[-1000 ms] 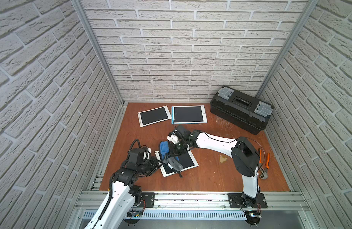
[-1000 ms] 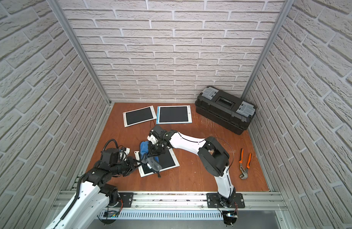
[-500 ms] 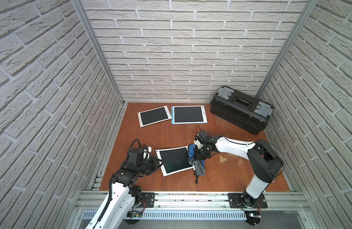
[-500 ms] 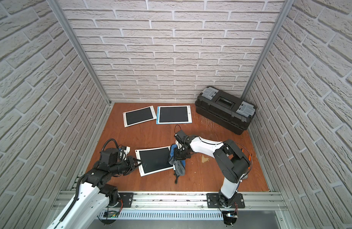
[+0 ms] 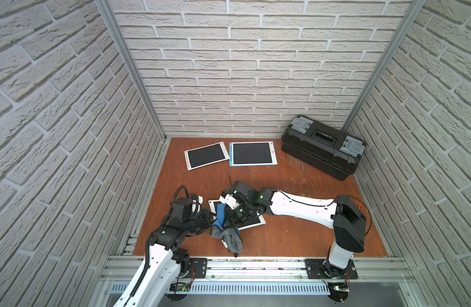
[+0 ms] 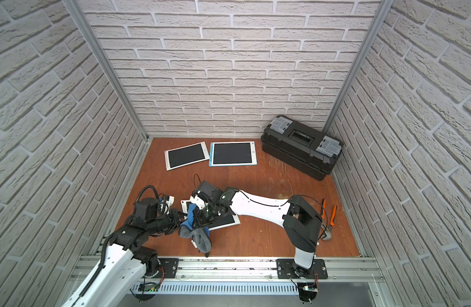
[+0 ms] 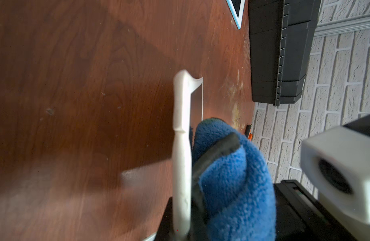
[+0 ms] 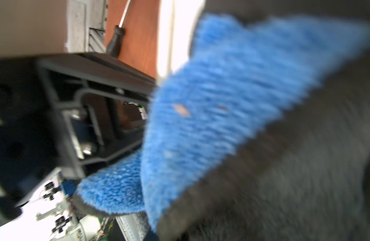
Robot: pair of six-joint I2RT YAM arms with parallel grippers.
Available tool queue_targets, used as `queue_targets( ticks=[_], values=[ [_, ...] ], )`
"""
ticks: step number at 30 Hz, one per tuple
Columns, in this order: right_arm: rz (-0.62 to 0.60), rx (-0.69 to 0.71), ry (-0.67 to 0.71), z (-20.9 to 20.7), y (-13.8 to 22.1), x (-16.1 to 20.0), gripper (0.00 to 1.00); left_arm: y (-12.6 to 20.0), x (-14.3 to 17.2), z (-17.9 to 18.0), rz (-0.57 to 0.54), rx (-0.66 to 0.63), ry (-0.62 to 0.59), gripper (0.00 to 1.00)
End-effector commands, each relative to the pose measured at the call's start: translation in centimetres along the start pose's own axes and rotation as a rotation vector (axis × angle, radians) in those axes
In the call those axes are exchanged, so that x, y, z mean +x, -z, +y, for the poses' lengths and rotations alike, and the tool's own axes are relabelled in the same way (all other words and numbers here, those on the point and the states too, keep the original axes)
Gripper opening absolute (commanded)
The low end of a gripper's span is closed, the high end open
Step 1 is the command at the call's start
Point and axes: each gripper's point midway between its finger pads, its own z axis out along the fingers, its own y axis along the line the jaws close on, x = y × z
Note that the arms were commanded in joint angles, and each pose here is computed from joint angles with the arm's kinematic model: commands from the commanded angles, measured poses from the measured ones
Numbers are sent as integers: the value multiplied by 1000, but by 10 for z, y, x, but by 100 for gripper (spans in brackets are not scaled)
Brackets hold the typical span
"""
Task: Wipe the drawing tablet
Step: Wipe the dirt from the drawing tablet, then place the cleaning item at the center of the board.
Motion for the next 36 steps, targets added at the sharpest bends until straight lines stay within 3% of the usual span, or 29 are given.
queue_targets(
  ticks=[1, 5, 8, 10, 13, 18, 23, 24, 25, 26, 27, 29, 34, 36],
  values=[
    [36, -29, -105, -31, -15, -13, 2, 4, -6, -14, -23, 33, -57, 0],
    [-2, 17, -349, -136, -5, -21, 2, 6, -6, -15, -26, 33, -62, 0],
    [-45, 155, -456, -211, 29, -12, 2, 7, -6, -16, -25, 33, -63, 0],
    [-75, 178, -524, -238, 51, -6, 2, 8, -7, -18, -31, 37, -66, 0],
    [-133, 134, -554, -244, 78, -10, 2, 14, -14, -23, -65, 30, -97, 0],
    [-190, 197, -499, -241, 112, -40, 2, 38, -39, -44, -166, 34, -194, 0],
    [-276, 271, -523, -253, 140, -76, 3, 59, -59, -64, -189, 12, -284, 0],
    [-284, 291, -529, -256, 144, -79, 7, 62, -61, -67, -189, 6, -309, 0],
    [-290, 323, -525, -259, 149, -82, 16, 65, -62, -71, -191, 1, -331, 0],
    [-298, 338, -505, -258, 153, -86, 43, 68, -63, -75, -190, 9, -354, 0],
    [-302, 358, -489, -257, 158, -88, 59, 69, -64, -79, -193, 23, -377, 0],
    [-308, 419, -450, -257, 171, -86, 80, 73, -67, -89, -200, 55, -409, 0],
    [-361, 419, -312, -228, 203, -78, 84, 85, -75, -122, -247, 193, -497, 0],
    [-404, 315, -228, -200, 210, -77, 80, 93, -73, -144, -266, 298, -568, 0]
  ],
)
